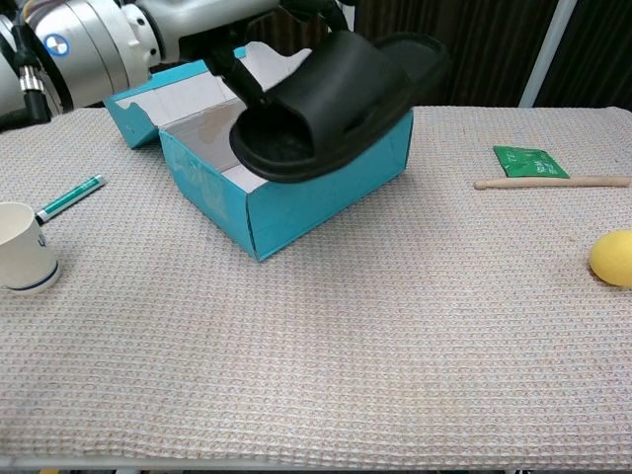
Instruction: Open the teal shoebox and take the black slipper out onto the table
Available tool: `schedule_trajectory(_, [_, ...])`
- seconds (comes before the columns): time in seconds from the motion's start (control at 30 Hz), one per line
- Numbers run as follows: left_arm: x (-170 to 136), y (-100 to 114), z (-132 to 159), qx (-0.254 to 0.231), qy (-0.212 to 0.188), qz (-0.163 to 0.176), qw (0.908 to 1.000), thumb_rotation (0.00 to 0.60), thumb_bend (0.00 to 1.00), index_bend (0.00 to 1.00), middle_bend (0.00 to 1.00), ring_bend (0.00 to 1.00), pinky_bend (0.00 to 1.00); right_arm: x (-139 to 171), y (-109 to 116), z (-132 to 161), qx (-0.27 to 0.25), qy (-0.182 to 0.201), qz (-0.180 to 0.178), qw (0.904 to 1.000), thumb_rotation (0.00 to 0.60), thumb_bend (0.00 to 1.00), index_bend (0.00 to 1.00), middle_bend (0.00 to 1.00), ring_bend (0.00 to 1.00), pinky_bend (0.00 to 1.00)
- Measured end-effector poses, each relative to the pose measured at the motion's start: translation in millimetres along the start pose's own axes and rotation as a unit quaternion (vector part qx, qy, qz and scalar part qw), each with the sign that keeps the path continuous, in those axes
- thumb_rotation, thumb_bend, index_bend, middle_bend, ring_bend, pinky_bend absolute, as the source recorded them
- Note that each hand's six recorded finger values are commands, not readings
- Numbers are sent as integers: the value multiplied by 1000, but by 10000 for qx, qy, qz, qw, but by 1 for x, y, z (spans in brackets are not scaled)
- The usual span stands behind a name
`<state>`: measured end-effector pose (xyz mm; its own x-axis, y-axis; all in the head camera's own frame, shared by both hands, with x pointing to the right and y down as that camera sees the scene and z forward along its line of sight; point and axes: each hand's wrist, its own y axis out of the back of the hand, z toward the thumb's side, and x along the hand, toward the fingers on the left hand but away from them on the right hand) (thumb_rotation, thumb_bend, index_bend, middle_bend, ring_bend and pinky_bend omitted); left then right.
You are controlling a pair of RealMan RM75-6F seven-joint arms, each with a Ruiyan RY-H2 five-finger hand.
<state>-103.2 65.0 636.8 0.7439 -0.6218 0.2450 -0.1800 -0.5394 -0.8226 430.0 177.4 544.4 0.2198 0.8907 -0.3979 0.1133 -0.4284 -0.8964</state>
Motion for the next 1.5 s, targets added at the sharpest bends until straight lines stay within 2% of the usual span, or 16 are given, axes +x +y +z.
schedule_trajectory(0.23, [7,-39,38,-488,-245,-742,9957,600,360,410,50,0,110,0,1,-1,0,-27,-4,10000,600,83,6,23,0,15])
schedule_trajectory(0.3, [10,-48,46,-489,-283,-824,9950,600,295,324,48,0,109,1,0,-1,-9,-25,-6,10000,600,84,6,23,0,15])
schedule_trajectory(0.37, [12,-54,49,-406,-273,-886,9949,592,160,164,26,0,108,1,0,-1,-6,-23,-4,10000,600,84,6,23,0,15])
schedule_trajectory(0.43, [14,-59,50,-338,-227,-931,9948,525,90,93,8,0,108,1,0,-2,-1,-27,-4,10000,600,84,6,23,0,15])
schedule_trajectory(0.57, [17,-66,49,-183,-96,-947,9953,373,39,60,2,0,101,2,2,-2,2,-17,-29,10000,600,84,6,23,0,15])
schedule_trajectory(0.7, [16,-64,45,-167,37,-911,9957,304,21,52,0,0,96,2,1,-1,-4,5,-24,10000,600,84,6,23,0,15])
schedule_trajectory(0.77, [14,-60,42,-215,82,-861,9960,315,19,52,0,0,95,1,1,-1,-12,6,-28,10000,600,84,6,23,0,15])
schedule_trajectory(0.8, [12,-57,40,-240,113,-825,9962,342,18,52,0,0,95,1,1,-1,-15,6,-36,10000,600,84,6,23,0,15])
schedule_trajectory(0.9, [4,-41,23,-315,329,-655,9968,561,16,60,0,0,95,1,3,-2,-17,-2,-55,10000,600,84,6,24,0,15])
schedule_trajectory(0.93, [-1,-35,14,-315,441,-586,9968,599,16,68,0,0,95,1,3,-3,-11,-13,-52,10000,600,85,7,24,0,15])
schedule_trajectory(1.03, [-22,-10,-26,-254,998,-294,9943,600,17,90,2,0,97,0,3,-5,-1,-56,-15,10000,600,90,13,31,0,15])
schedule_trajectory(1.13, [-59,18,-73,-153,1798,73,9836,600,18,102,17,0,97,-3,-1,-6,-22,-71,46,10000,600,102,16,47,0,16])
schedule_trajectory(1.23, [-106,47,-116,138,2573,463,9651,600,18,120,22,0,97,-6,-4,-6,-104,-47,87,9999,600,117,16,49,0,16])
schedule_trajectory(1.27, [-127,54,-129,268,2859,593,9560,600,18,128,24,0,97,-7,-5,-7,-135,-44,101,9998,600,124,16,49,0,16])
schedule_trajectory(1.37, [-183,63,-159,515,3552,728,9305,600,18,135,28,0,97,-10,-7,-10,-213,-52,150,9996,600,129,18,49,0,16])
schedule_trajectory(1.5, [-258,64,-181,728,4254,633,8998,600,18,138,31,0,92,-13,-10,-12,-295,-40,181,9994,600,125,18,49,0,16])
